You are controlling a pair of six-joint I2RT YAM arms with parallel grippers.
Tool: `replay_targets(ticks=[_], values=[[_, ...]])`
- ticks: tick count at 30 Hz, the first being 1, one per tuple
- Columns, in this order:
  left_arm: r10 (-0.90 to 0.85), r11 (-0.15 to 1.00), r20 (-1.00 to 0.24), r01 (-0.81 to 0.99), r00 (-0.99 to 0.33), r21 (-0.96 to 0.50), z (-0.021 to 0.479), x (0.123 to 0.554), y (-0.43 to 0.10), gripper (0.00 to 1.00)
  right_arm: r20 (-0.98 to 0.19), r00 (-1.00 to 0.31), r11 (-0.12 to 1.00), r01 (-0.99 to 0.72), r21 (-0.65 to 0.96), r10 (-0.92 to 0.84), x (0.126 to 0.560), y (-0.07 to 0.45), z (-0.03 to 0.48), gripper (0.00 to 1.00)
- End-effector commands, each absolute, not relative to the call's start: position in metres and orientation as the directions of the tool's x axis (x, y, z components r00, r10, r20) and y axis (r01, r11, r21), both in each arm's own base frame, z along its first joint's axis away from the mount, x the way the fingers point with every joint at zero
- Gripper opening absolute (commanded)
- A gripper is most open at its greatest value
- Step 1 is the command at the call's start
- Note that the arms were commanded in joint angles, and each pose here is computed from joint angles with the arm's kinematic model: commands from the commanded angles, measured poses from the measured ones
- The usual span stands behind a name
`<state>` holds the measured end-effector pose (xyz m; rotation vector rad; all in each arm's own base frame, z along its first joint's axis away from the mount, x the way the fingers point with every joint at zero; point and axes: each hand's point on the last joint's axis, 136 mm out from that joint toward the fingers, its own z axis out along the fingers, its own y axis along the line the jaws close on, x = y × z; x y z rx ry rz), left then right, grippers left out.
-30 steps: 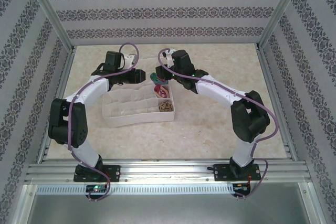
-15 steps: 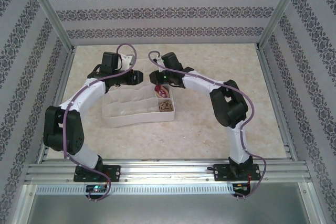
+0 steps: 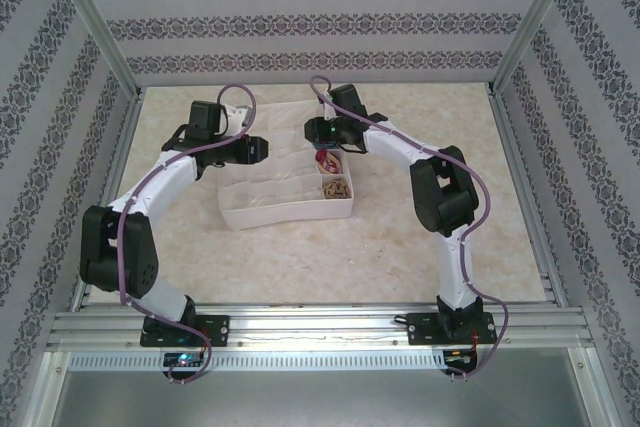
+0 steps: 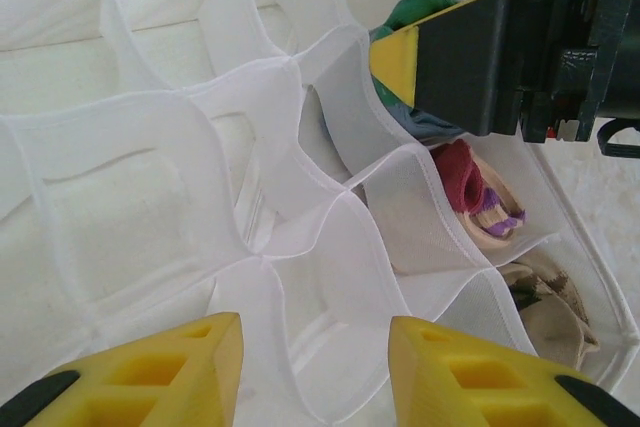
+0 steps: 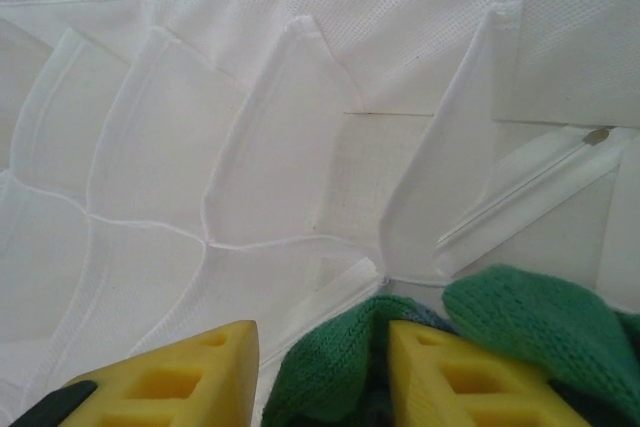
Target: Roll the socks
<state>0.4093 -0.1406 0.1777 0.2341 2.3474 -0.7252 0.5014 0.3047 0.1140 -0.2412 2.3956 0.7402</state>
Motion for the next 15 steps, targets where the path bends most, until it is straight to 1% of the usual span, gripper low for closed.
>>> replay_targets(ticks=[1, 4, 7, 11, 13, 15], values=[[0.008, 0.859, -0.699, 0.363, -0.715, -0.361, 0.2, 0.405, -0.12, 0.44, -0.673, -0.74, 0.791, -0.409, 0.455, 0.004, 0.492, 0.309, 0.175, 0.41], [0.015, 0.888, -0.737, 0.348, -0.676, -0.301, 0.213, 0.406, -0.098, 0.46, -0.725, -0.689, 0.786, -0.445, 0.429, 0.005, 0.484, 0.302, 0.21, 0.44], [-0.004, 0.913, -0.768, 0.311, -0.64, -0.264, 0.224, 0.405, -0.072, 0.49, -0.759, -0.651, 0.796, -0.452, 0.403, 0.014, 0.475, 0.286, 0.235, 0.46], [-0.039, 0.944, -0.799, 0.24, -0.599, -0.226, 0.231, 0.4, -0.037, 0.51, -0.786, -0.618, 0.813, -0.44, 0.381, 0.034, 0.46, 0.26, 0.252, 0.5], [-0.046, 0.959, -0.821, 0.205, -0.569, -0.195, 0.232, 0.394, -0.02, 0.52, -0.806, -0.591, 0.842, -0.417, 0.341, 0.033, 0.452, 0.24, 0.253, 0.54], [-0.044, 0.975, -0.844, 0.161, -0.534, -0.153, 0.231, 0.389, -0.004, 0.55, -0.818, -0.575, 0.874, -0.382, 0.3, 0.029, 0.443, 0.22, 0.249, 0.58]])
